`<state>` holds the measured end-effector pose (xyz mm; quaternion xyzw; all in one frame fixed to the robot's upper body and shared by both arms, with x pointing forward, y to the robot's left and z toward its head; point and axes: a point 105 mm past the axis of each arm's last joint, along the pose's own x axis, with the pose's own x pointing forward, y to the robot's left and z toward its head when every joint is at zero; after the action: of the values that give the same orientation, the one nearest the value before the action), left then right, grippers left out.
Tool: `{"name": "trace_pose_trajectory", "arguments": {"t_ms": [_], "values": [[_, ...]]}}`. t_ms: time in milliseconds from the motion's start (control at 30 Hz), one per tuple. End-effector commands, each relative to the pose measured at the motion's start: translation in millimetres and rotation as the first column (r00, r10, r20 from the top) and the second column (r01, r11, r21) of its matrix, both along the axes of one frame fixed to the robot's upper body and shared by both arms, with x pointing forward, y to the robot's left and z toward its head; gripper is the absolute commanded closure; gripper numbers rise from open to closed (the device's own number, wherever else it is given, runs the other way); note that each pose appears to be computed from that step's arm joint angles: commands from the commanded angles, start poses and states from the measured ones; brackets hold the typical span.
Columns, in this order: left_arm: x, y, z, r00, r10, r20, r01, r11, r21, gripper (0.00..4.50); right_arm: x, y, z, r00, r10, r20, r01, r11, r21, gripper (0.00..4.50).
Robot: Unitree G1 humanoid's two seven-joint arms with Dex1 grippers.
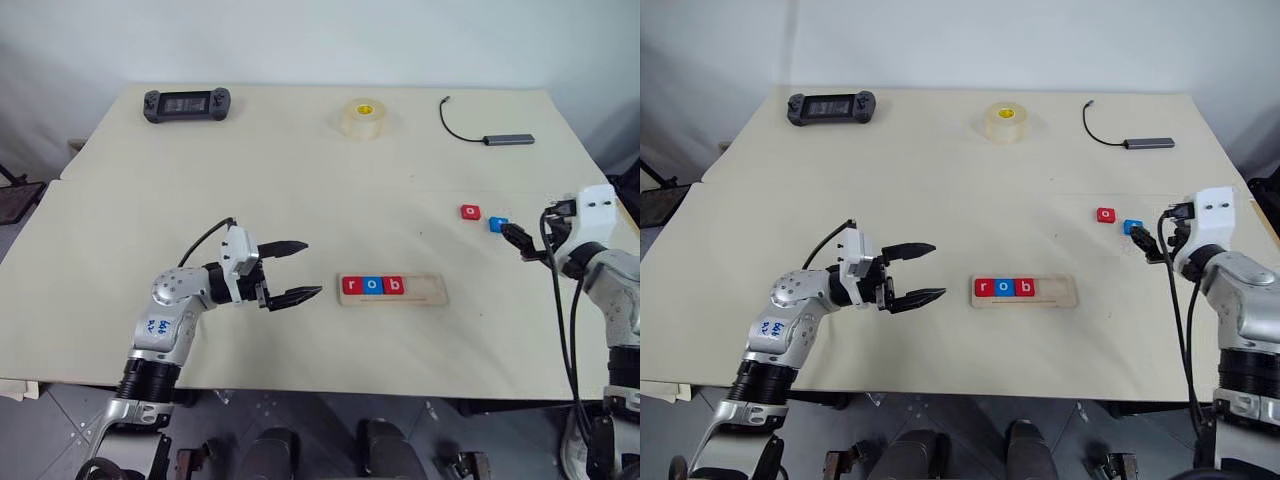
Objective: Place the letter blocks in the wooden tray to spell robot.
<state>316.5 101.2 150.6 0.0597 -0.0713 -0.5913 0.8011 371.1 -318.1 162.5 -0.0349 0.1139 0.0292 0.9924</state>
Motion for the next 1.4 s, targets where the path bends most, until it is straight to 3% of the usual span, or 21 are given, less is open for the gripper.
{"name": "trace_pose_trajectory", "arguments": {"t_ms": [33, 400, 800, 1200, 1300, 1400], "values": [[-0.6, -1.9, 7.4, 0.999, 0.0, 0.047, 0.001, 1.0, -0.006, 0.0, 4.5, 2.4, 8.5, 1.0, -0.001, 0.018, 0.002, 1.0, -0.024, 0.07], [-3.2, -4.9, 7.5, 0.998, -0.004, 0.058, 0.005, 1.0, -0.005, 0.0, 22.2, 31.6, 14.6, 0.997, 0.074, 0.018, -0.074, 0.997, -0.027, 0.07], [-1.9, -11.5, 11.1, 0.998, -0.02, 0.062, 0.021, 1.0, -0.018, 0.0, 76.1, 61.0, 2.8, 0.998, -0.057, -0.029, 0.057, 0.998, 0.01, 0.07], [4.0, -10.4, 14.6, 0.998, -0.018, 0.067, 0.019, 1.0, -0.02, 0.0, 87.1, 62.6, -8.3, 0.993, -0.097, -0.06, 0.105, 0.984, 0.146, 0.07], [4.7, -10.7, 15.1, 0.997, -0.019, 0.07, 0.021, 1.0, -0.02, 0.0, 86.8, 66.9, -11.9, 0.994, -0.078, -0.073, 0.091, 0.976, 0.197, 0.65], [5.1, -10.9, 15.9, 0.997, -0.02, 0.074, 0.022, 1.0, -0.02, 0.0, 86.0, 66.1, -14.2, 0.994, -0.084, -0.076, 0.097, 0.976, 0.194, 1.58]]}}
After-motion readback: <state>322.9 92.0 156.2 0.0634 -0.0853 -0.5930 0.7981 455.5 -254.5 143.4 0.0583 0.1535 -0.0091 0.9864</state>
